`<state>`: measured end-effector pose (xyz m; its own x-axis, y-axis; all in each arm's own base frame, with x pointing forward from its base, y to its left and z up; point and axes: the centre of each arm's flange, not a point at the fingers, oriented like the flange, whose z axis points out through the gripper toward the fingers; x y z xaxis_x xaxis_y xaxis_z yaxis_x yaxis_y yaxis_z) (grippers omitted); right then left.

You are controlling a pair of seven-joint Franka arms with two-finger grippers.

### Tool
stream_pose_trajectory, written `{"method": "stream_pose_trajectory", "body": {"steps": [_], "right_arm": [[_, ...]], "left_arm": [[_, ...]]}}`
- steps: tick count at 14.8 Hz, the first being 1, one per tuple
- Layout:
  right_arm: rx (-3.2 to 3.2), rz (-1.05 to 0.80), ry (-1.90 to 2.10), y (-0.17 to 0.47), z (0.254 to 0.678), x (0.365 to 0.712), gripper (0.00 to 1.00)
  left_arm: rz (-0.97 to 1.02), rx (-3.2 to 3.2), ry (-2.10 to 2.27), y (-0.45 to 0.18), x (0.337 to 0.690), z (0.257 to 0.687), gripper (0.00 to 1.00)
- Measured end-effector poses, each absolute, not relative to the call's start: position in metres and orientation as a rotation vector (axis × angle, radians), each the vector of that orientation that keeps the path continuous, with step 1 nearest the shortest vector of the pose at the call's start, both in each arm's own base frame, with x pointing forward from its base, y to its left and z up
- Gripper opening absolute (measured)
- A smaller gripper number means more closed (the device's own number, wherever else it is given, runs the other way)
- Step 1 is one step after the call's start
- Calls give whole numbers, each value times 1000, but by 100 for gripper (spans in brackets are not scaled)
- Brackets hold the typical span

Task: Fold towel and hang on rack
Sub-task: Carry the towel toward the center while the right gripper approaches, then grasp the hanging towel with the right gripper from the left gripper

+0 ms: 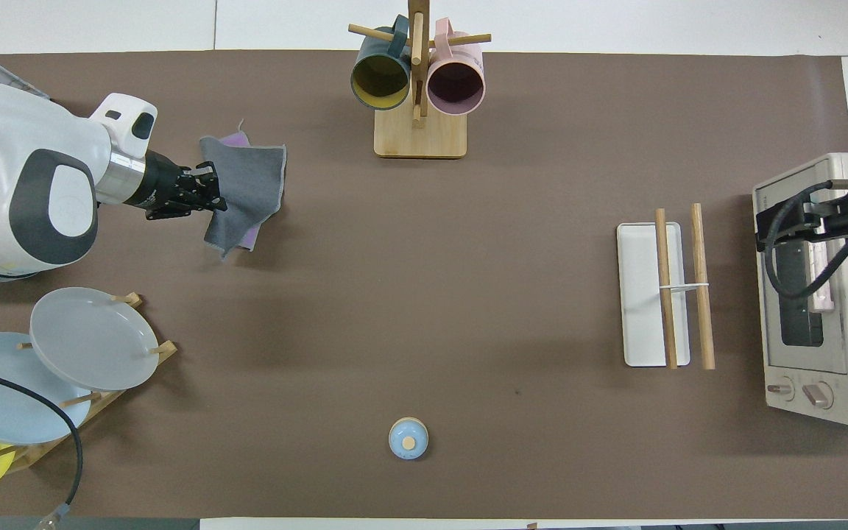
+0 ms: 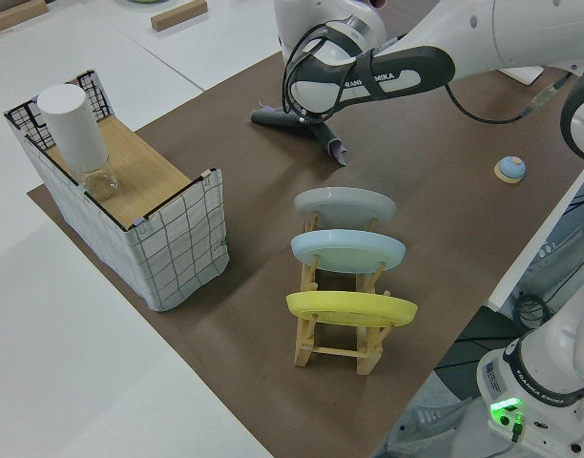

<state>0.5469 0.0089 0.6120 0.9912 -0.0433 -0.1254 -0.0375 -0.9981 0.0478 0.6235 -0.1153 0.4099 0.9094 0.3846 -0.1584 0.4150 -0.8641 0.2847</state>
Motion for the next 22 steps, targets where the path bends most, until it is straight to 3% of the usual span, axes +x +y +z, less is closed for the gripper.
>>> {"method": "stream_pose_trajectory", "body": {"steps": [4, 9, 13, 19, 22], "right_arm": [[3190, -216, -82, 12, 606, 547, 100], [3307, -288, -480, 17, 600, 544, 100], [3380, -330, -1077, 35, 595, 550, 100], [3102, -582, -2159, 121, 602, 556, 100], [2936, -726, -2360, 155, 595, 551, 100]], "left_arm": [[-165, 2648, 986, -155, 613, 464, 2], [-197, 2421, 1457, -219, 590, 511, 2], [-247, 2141, 1820, -255, 565, 548, 2], [-331, 1824, 2096, -304, 540, 584, 2], [-369, 1642, 2192, -327, 531, 593, 2]]}}
